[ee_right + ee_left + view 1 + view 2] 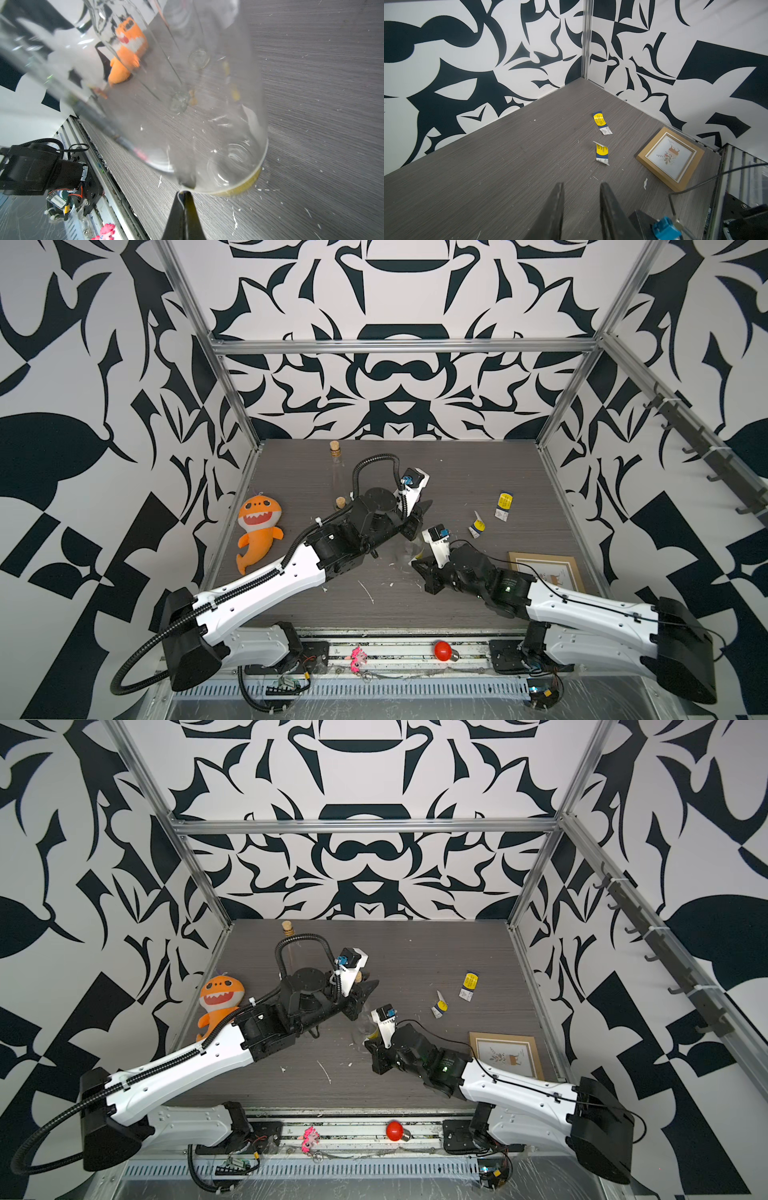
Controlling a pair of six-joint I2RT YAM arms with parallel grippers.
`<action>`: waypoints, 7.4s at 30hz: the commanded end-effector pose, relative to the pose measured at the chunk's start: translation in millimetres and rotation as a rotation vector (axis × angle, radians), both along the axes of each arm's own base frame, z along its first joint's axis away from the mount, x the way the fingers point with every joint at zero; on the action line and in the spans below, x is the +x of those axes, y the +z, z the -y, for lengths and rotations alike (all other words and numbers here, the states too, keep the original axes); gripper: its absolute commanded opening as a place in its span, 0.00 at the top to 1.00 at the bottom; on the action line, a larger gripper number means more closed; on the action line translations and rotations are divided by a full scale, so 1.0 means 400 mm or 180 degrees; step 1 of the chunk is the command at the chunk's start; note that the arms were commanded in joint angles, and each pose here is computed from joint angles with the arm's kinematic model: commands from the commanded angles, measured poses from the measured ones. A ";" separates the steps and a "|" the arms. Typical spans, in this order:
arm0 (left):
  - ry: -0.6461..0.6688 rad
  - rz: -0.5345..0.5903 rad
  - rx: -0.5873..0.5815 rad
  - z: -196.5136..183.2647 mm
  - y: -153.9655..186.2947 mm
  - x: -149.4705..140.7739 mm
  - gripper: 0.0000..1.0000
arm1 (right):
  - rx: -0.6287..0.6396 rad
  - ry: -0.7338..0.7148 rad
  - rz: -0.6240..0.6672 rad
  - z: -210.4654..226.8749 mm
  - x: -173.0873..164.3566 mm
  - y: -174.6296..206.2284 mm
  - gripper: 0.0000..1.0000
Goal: Remove the label from the bottle
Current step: Tear open the label from the bottle, then place the bottle at the center of the board, then tear open the label from the bottle.
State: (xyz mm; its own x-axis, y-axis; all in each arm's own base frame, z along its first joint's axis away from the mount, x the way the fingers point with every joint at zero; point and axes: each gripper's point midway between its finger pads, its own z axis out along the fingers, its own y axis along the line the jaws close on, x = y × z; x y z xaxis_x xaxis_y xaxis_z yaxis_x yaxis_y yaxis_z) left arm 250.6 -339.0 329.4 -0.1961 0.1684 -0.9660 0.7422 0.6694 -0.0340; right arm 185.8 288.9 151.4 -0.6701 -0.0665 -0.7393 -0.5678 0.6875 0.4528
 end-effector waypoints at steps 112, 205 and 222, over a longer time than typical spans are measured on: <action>-0.1726 0.0426 0.0231 0.013 0.002 -0.136 0.82 | -0.0413 0.0531 -0.0426 0.132 -0.033 -0.079 1.00; -0.0721 -0.0198 -0.0371 -0.086 -0.069 -0.192 0.01 | 0.0281 0.1198 0.0136 -0.075 -0.234 -0.069 1.00; -0.0690 -0.0050 -0.0540 -0.037 -0.057 -0.175 0.32 | 0.0292 0.1207 0.0126 -0.085 -0.233 -0.074 1.00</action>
